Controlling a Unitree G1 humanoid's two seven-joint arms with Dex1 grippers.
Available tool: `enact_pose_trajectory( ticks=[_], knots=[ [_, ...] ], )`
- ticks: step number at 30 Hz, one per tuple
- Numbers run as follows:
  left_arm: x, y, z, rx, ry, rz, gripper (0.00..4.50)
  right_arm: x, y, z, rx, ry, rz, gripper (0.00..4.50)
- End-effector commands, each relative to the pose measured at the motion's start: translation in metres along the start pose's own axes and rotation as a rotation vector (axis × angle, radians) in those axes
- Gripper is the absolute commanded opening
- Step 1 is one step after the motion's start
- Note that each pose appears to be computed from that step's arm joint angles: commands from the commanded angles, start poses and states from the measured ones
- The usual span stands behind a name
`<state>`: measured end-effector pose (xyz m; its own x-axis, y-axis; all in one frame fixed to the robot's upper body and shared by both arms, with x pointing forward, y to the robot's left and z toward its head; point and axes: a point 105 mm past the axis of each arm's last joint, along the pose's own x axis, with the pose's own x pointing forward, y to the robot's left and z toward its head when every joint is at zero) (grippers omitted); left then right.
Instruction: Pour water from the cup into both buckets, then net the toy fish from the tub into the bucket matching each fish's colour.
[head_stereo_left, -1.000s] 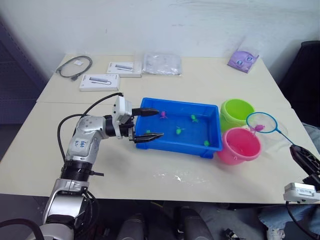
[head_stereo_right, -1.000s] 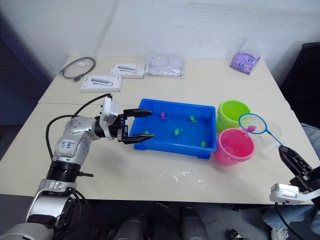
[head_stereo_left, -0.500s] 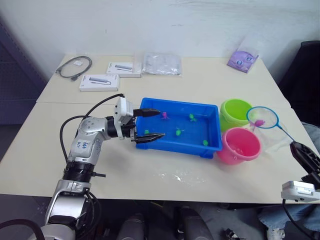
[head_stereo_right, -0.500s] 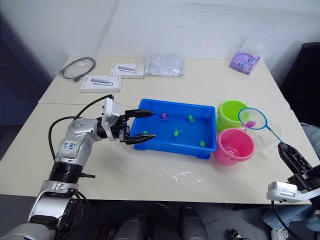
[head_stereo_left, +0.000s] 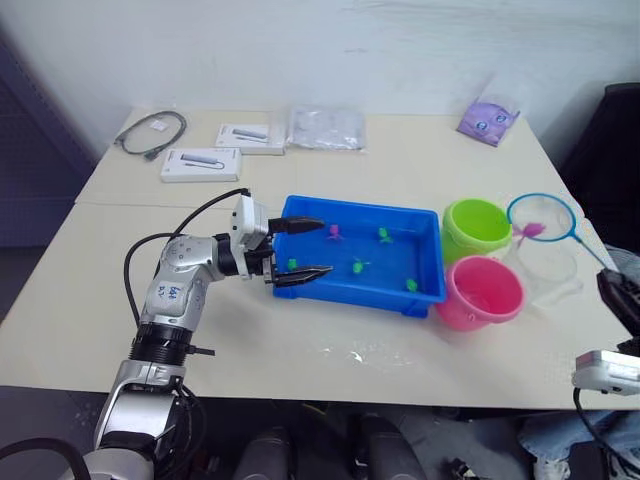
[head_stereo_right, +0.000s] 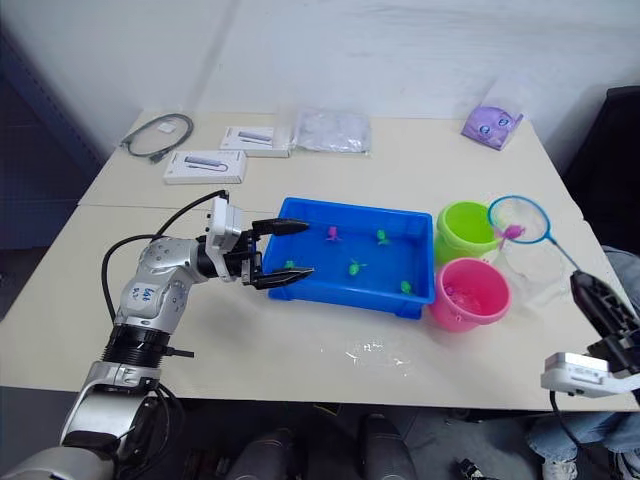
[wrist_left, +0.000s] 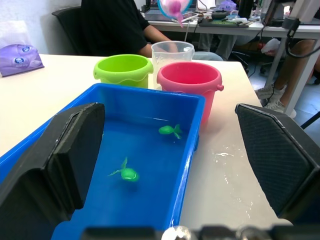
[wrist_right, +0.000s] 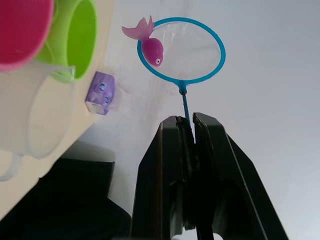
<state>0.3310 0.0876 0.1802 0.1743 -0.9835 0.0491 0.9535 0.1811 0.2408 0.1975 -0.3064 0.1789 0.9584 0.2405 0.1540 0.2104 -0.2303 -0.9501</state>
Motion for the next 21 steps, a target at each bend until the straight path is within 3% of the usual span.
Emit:
enact_pose_trajectory(
  ticks=[1, 3, 6, 10, 14, 19, 21],
  knots=[
    [0.002, 0.002, 0.008, 0.033, -0.018, 0.000, 4.49, -0.013, 0.043, 0.007, 0.066, -0.001, 0.129, 0.00],
    [0.002, 0.002, 0.008, 0.038, -0.013, -0.004, 4.49, -0.015, 0.040, 0.009, 0.052, 0.005, 0.090, 0.00],
    [-0.001, 0.005, 0.009, 0.042, -0.010, 0.008, 4.49, -0.010, 0.012, -0.001, 0.005, 0.037, -0.012, 0.00],
    [-0.002, 0.005, 0.009, 0.042, -0.003, 0.006, 4.49, -0.016, 0.033, 0.005, 0.040, 0.021, 0.063, 0.00],
    [-0.003, 0.006, 0.010, 0.040, -0.003, 0.008, 4.49, -0.004, 0.021, 0.006, 0.016, 0.019, 0.000, 0.00],
    [-0.002, 0.004, 0.011, 0.043, -0.004, 0.007, 4.49, -0.002, 0.035, 0.014, 0.021, -0.015, 0.039, 0.00],
    [-0.002, 0.005, 0.011, 0.045, -0.004, 0.010, 4.49, 0.000, 0.025, 0.011, 0.004, -0.008, -0.006, 0.00]
  ],
)
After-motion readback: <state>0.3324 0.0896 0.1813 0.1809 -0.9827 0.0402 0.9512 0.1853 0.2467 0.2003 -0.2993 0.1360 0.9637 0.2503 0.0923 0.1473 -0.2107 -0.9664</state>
